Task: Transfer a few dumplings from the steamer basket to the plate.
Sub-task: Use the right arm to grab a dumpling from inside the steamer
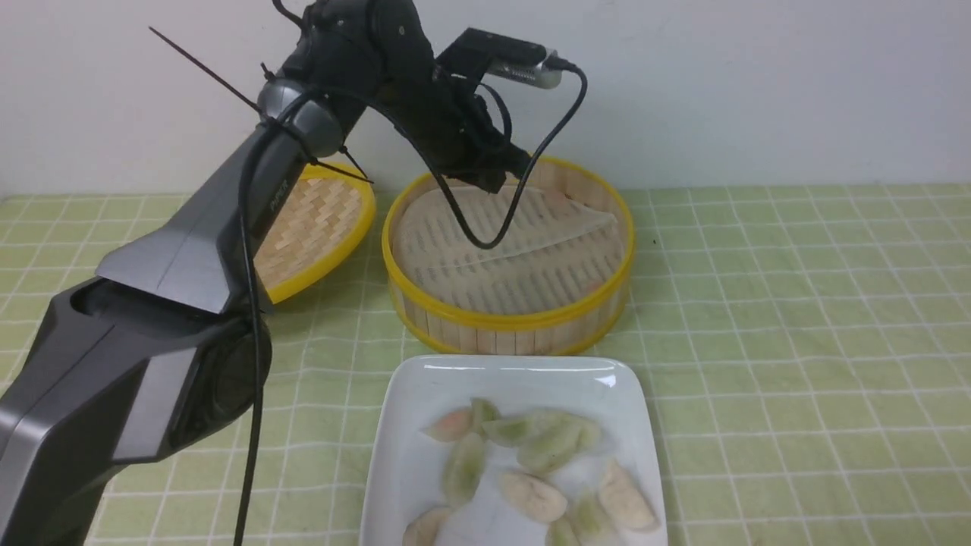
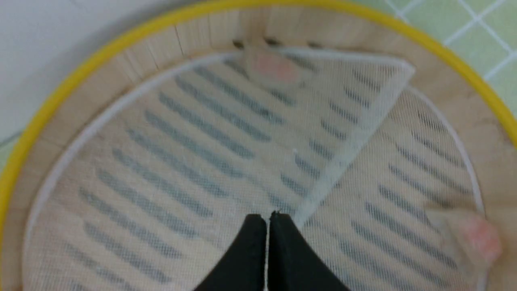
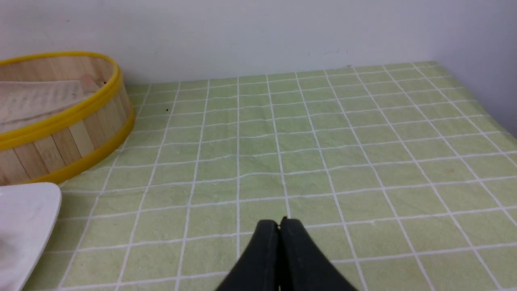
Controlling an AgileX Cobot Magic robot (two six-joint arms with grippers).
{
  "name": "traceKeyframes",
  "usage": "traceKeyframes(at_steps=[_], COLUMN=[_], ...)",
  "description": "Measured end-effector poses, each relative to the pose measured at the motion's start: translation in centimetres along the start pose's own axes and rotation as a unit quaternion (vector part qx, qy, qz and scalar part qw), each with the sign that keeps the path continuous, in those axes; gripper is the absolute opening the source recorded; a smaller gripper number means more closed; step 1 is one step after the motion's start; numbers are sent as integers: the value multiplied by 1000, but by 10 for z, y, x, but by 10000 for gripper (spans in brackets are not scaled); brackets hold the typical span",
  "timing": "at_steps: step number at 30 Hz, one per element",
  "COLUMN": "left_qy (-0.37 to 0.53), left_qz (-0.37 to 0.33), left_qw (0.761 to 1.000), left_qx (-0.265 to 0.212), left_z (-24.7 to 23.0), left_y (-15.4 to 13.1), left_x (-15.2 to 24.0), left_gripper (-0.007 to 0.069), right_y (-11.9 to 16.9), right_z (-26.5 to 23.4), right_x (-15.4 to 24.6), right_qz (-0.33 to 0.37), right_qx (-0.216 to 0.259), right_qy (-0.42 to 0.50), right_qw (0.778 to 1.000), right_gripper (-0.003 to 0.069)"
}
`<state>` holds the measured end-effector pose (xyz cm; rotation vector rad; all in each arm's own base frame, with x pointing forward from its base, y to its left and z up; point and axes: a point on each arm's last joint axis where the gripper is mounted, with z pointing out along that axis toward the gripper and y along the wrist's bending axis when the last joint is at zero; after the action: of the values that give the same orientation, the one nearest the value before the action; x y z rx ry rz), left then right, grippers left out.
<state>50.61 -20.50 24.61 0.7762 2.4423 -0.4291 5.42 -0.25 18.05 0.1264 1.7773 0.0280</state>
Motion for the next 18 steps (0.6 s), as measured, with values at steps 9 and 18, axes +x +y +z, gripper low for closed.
traceKeyframes(at_steps=[9,18], left_qy=[-96,-55], left_qz=[-29,-48], left_qw=[994,997], left_qx=[-33,-28], left_z=[-125,-207], left_y=[-3,-40], left_x=[-28,9], left_gripper=[-6,-6], right_y=[0,2], right_z=[0,-1], right_x=[0,-16], right_qz=[0,147], right_qx=[0,-29], right_qy=[0,-96], right_qw=[1000,984], right_gripper=[-10,-10])
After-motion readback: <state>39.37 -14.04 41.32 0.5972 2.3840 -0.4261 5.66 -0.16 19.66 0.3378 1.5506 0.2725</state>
